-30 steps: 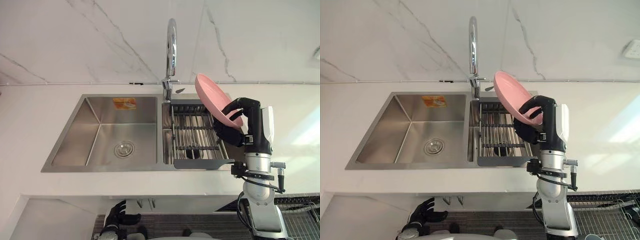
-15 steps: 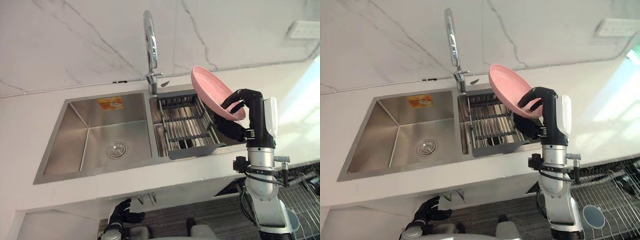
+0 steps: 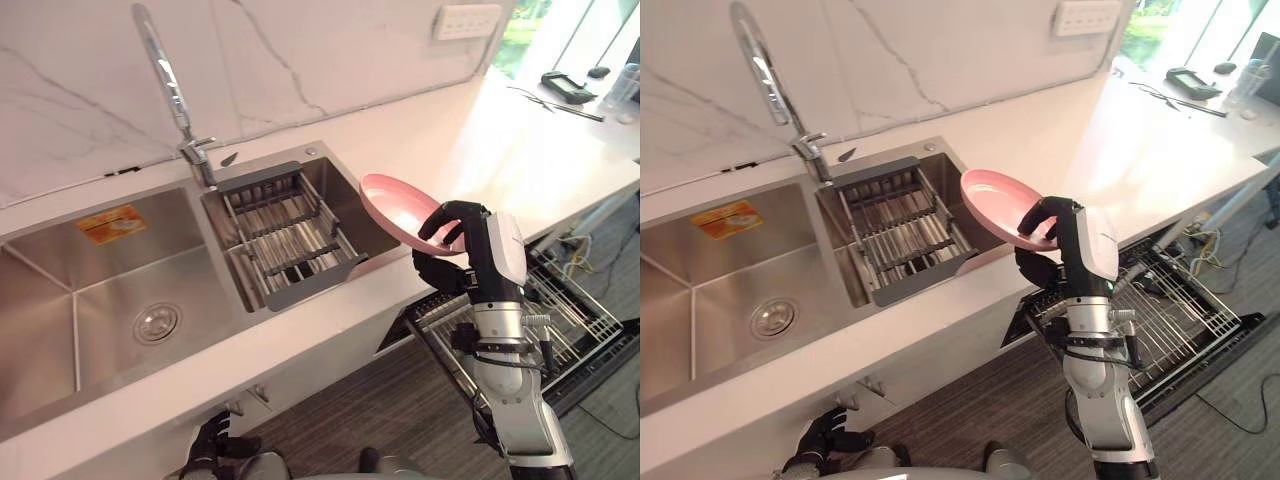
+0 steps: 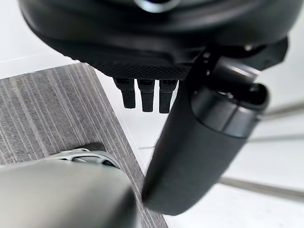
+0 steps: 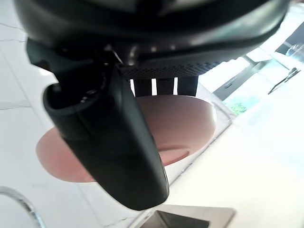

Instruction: Walk over to the sink, pick up the cup, carry it to the dishwasher, place the cup inside the dishwasher, then close the dishwasher door

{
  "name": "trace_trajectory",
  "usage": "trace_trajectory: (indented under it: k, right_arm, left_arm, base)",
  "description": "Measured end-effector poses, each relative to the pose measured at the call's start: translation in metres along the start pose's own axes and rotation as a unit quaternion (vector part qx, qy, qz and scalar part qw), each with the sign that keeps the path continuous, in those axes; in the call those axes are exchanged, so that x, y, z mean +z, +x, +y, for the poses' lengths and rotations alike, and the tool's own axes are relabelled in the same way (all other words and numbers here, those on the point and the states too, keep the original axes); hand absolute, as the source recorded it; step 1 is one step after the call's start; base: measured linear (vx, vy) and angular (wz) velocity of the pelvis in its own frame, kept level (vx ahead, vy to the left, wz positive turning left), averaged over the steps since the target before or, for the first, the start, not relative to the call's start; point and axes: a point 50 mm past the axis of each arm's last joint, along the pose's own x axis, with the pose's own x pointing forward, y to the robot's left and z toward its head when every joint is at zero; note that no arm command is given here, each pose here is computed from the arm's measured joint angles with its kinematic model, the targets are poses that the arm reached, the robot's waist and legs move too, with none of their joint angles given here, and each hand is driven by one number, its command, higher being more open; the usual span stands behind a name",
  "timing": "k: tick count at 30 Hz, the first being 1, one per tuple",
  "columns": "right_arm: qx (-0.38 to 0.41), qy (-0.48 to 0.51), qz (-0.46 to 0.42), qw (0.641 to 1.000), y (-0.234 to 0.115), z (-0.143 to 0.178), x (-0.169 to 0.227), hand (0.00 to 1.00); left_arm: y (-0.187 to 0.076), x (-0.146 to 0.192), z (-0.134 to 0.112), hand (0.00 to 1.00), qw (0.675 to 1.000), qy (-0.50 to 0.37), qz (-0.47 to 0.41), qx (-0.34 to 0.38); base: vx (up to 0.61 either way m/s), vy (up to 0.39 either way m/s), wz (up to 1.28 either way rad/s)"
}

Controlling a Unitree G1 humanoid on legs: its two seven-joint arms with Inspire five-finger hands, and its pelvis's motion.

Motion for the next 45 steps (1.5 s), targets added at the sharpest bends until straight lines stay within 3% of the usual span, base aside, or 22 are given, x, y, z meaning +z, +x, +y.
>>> trace_trajectory:
  k: [14, 22, 28, 35, 45]
  right_arm:
    - [-0.04, -0.051, 0.132, 0.989, -0.04, -0.026, -0.042, 0.3]
    - [-0.133, -0.142, 0.239, 0.951, -0.059, -0.076, -0.088, 0.3]
    - [-0.168, -0.153, 0.31, 0.923, -0.066, -0.094, -0.121, 0.3]
    - [-0.205, -0.097, 0.335, 0.915, -0.049, -0.103, -0.141, 0.3]
    - [-0.234, -0.02, 0.291, 0.927, 0.014, -0.103, -0.139, 0.3]
  left_arm:
    - [-0.007, -0.021, 0.001, 0.9, 1.0, 0.006, 0.026, 0.005]
    - [-0.012, -0.029, -0.012, 0.9, 0.999, 0.021, 0.03, -0.018]
    - [-0.012, -0.024, -0.024, 0.9, 0.999, 0.012, 0.021, -0.038]
    - [-0.01, -0.006, -0.035, 0.9, 0.999, -0.001, -0.016, -0.05]
    - [0.0, 0.032, -0.037, 0.9, 0.996, -0.022, -0.071, -0.051]
  base:
    - [-0.03, 0.026, -0.09]
    - [-0.02, 0.033, -0.02]
    - [0.03, 0.025, 0.02]
    - [-0.05, -0.012, 0.01]
    - [-0.01, -0.006, -0.02]
